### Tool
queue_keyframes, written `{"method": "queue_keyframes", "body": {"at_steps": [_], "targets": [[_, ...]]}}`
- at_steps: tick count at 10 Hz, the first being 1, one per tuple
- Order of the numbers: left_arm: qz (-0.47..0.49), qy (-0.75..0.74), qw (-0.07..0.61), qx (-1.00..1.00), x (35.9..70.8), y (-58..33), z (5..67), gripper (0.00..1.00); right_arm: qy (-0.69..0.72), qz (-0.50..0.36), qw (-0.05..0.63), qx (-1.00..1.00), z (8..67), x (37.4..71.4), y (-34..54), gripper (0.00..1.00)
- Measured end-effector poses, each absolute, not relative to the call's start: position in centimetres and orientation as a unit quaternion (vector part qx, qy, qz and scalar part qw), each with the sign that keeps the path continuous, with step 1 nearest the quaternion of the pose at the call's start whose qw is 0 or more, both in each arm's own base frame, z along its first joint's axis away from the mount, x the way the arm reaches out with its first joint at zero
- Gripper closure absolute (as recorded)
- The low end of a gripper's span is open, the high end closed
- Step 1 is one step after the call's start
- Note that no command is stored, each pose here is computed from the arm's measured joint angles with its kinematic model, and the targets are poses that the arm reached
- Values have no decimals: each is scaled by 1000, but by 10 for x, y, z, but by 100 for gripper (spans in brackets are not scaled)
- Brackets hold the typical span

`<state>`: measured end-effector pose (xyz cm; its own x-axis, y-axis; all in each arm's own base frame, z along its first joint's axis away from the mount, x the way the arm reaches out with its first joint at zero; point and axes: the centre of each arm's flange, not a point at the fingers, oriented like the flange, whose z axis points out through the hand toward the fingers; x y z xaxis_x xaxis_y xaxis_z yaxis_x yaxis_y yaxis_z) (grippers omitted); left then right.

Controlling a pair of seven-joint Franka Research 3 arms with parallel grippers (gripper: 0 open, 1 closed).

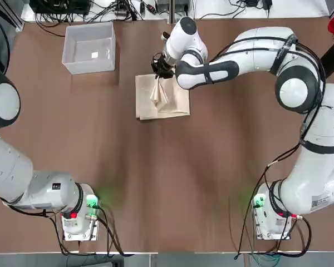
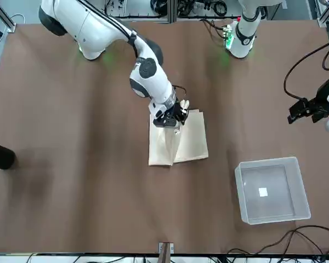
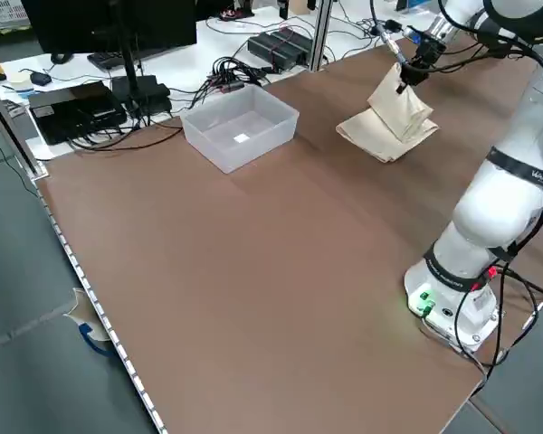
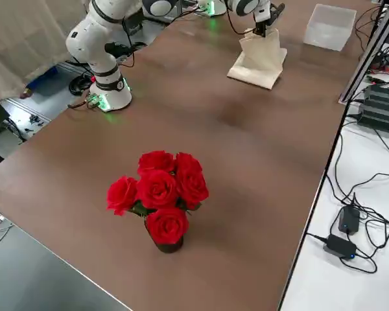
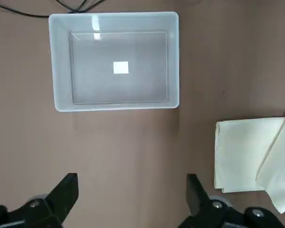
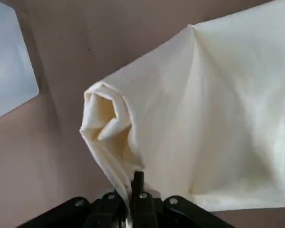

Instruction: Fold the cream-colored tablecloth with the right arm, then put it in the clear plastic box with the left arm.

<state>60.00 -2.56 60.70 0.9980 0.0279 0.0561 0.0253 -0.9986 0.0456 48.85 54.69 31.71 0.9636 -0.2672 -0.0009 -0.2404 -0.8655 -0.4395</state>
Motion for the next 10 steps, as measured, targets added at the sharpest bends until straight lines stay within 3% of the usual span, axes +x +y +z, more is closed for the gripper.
{"method": "queue_keyframes", "body": {"at_steps": [9, 10], "targets": [[24, 14, 22, 999, 599, -24, 606, 0, 133, -20, 260, -956, 304, 465, 573, 85], [25, 14, 22, 999, 599, -24, 607, 0, 133, -20, 259, -956, 303, 464, 574, 78]]}}
